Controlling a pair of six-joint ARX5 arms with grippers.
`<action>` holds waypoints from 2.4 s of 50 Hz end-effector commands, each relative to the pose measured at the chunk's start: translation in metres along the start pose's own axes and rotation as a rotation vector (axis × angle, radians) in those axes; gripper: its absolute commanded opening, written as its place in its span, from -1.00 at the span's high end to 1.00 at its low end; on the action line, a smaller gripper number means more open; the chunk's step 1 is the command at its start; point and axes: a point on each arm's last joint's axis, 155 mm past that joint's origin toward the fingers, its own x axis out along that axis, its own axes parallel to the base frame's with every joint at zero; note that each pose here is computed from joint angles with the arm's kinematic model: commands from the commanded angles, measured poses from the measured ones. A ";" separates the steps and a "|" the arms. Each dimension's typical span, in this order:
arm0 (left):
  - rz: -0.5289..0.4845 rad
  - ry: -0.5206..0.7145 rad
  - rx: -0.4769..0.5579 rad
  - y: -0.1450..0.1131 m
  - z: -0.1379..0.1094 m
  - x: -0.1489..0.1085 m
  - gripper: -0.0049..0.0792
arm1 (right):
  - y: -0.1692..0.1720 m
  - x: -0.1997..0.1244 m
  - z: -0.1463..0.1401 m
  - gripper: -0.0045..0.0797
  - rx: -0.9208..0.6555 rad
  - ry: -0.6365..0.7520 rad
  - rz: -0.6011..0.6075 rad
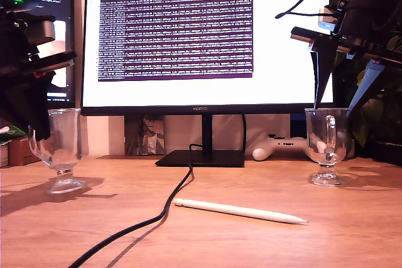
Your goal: Pick the small glass cups in front of you with each of your hands, and place them behind the white pen
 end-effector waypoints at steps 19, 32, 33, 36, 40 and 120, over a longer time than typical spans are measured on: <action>-0.006 -0.023 0.025 -0.003 0.009 0.002 0.94 | 0.004 0.030 -0.006 0.68 -0.024 0.061 -0.015; -0.006 -0.025 0.047 -0.003 0.010 0.002 0.94 | 0.008 0.030 -0.007 0.92 -0.057 0.059 -0.013; -0.006 -0.025 0.047 -0.003 0.010 0.002 0.94 | 0.007 0.030 -0.007 0.92 -0.057 0.057 -0.021; -0.006 -0.025 0.050 -0.003 0.010 0.002 0.94 | 0.004 0.030 -0.006 0.92 -0.062 0.051 -0.041; -0.006 -0.028 0.051 -0.003 0.010 0.002 0.94 | 0.002 0.030 -0.009 0.92 -0.069 0.056 -0.060; -0.225 -0.141 0.245 -0.096 0.038 -0.024 0.94 | 0.057 0.022 -0.122 0.92 -0.327 0.316 -0.130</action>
